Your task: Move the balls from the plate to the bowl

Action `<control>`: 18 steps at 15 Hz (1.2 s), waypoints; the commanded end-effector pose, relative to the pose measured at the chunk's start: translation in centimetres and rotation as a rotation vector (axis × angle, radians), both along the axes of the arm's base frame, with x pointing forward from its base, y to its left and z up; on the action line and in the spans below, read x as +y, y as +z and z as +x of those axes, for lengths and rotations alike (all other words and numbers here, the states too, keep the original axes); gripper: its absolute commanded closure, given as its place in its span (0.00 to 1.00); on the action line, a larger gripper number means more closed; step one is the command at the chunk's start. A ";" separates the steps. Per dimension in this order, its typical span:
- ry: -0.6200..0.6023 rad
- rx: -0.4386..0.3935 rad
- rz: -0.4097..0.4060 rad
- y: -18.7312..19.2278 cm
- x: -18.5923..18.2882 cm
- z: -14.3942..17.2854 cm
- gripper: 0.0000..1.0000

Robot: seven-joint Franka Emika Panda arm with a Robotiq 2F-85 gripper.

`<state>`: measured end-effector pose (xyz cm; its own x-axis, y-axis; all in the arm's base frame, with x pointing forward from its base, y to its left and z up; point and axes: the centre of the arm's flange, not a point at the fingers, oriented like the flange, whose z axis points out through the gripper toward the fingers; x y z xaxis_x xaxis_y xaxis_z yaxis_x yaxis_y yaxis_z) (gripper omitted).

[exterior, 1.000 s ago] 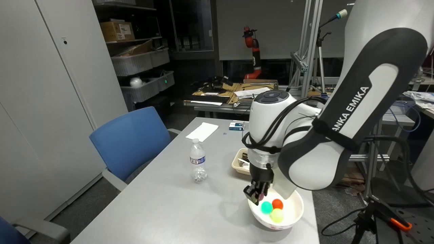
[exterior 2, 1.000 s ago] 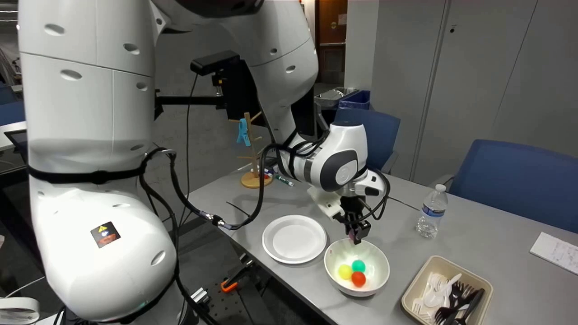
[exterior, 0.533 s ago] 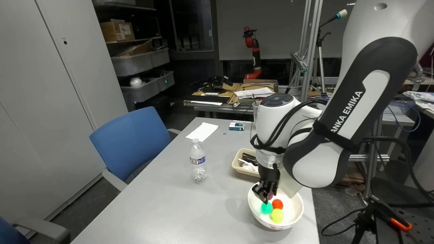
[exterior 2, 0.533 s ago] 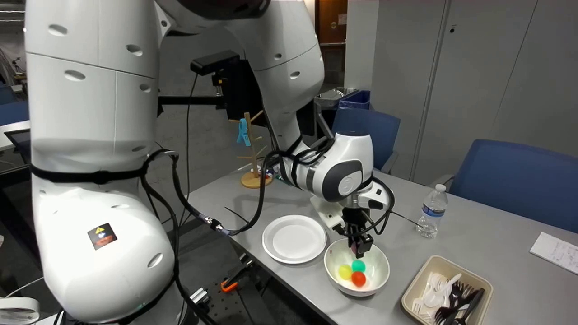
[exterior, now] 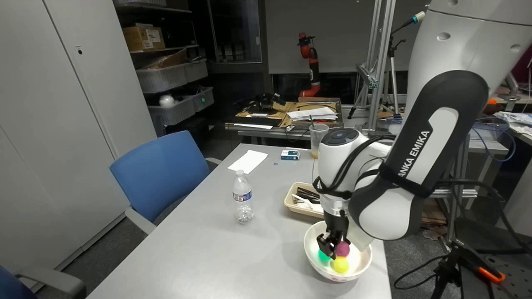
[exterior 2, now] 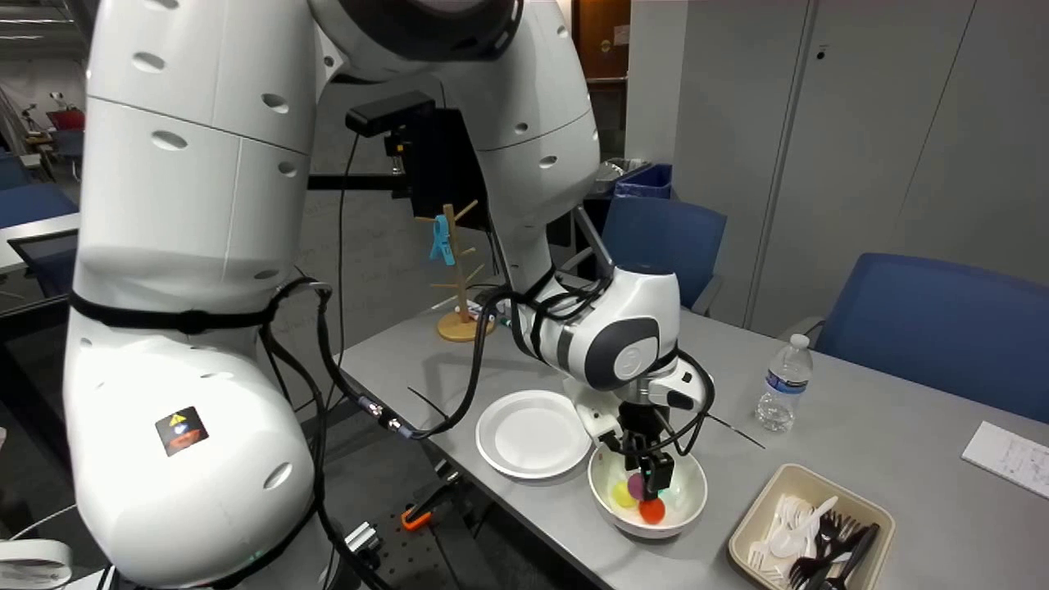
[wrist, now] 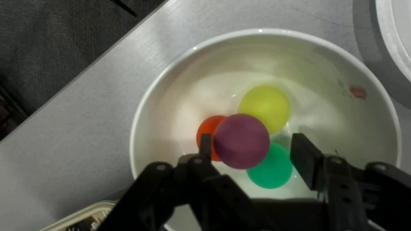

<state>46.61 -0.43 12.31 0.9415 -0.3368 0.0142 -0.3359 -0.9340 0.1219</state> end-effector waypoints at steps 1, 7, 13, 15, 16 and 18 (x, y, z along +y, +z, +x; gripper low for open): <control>-0.023 -0.013 0.000 -0.6 -0.2 0.3 0.02; -0.022 -0.025 0.002 -0.8 -0.2 0.4 0.00; -0.006 -0.045 0.007 2.9 0.7 -0.7 0.00; 0.002 -0.066 0.009 4.1 1.0 -0.9 0.00; 0.006 -0.075 0.008 4.8 1.2 -0.9 0.00; 0.018 -0.092 0.007 5.9 1.5 -1.3 0.00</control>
<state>46.96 0.44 15.52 0.9441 -0.3230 0.0657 -0.3279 -0.9406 0.0879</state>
